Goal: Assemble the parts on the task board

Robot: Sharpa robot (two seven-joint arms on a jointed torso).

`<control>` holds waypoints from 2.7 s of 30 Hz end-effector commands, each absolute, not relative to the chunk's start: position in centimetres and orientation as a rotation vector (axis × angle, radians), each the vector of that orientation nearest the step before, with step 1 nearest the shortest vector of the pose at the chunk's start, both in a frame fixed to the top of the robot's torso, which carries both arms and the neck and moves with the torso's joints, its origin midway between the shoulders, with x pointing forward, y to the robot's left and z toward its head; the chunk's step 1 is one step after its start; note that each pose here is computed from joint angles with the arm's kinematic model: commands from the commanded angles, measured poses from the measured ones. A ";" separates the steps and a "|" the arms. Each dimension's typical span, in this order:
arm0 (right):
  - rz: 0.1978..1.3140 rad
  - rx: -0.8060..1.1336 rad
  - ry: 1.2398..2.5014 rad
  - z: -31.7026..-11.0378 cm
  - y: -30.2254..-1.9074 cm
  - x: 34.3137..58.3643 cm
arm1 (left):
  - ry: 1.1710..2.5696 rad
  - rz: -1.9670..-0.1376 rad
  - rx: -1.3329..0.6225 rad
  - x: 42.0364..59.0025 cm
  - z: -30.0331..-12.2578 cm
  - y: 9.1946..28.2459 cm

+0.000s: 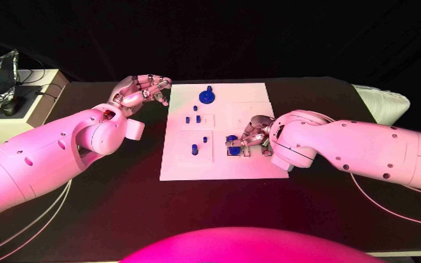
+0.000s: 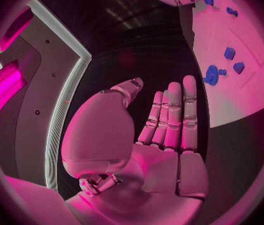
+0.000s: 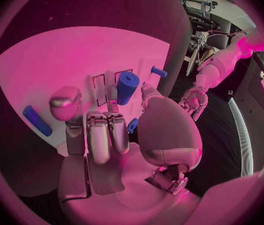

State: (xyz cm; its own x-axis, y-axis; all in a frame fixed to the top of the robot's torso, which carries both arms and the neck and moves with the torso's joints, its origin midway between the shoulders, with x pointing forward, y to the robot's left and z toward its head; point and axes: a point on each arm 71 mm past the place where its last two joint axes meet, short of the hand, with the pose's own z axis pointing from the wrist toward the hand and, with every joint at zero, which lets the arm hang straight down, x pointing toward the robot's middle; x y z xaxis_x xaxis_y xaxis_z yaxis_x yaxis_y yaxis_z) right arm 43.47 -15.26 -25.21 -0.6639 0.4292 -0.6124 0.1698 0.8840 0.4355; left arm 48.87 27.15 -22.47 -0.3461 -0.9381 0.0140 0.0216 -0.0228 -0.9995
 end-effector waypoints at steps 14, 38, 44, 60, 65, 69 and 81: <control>0.620 0.398 2.232 -24.0 -17.4 42.2 | 1.440 -1.505 -1.008 48.8 -22.4 27.1; 0.581 0.373 2.251 -24.4 -17.7 42.2 | 1.447 -1.506 -1.012 48.9 -22.6 27.0; 0.558 0.382 2.233 -24.6 -17.3 42.5 | 1.448 -1.506 -1.012 48.9 -22.6 27.0; 0.548 0.376 2.242 -25.2 -16.7 42.8 | 1.452 -1.505 -1.012 48.9 -22.6 27.1; 0.555 0.363 2.258 -25.3 -16.5 42.7 | 1.453 -1.505 -1.012 48.9 -22.6 27.1; 0.551 0.359 2.262 -25.4 -16.5 42.7 | 1.454 -1.505 -1.012 48.9 -22.6 27.1; 0.526 0.344 2.238 -25.6 -16.4 42.9 | 1.457 -1.504 -1.014 48.9 -22.6 27.1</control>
State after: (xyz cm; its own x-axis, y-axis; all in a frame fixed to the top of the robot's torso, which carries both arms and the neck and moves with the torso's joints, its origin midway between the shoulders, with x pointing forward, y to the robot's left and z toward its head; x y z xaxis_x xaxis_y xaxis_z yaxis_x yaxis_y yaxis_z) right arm 42.68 -16.27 -25.70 -0.6631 0.4179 -0.6211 0.0887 0.8677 0.4891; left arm 48.92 27.33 -22.66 -0.3484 -0.9372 0.0138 0.0076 -0.0176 -0.9998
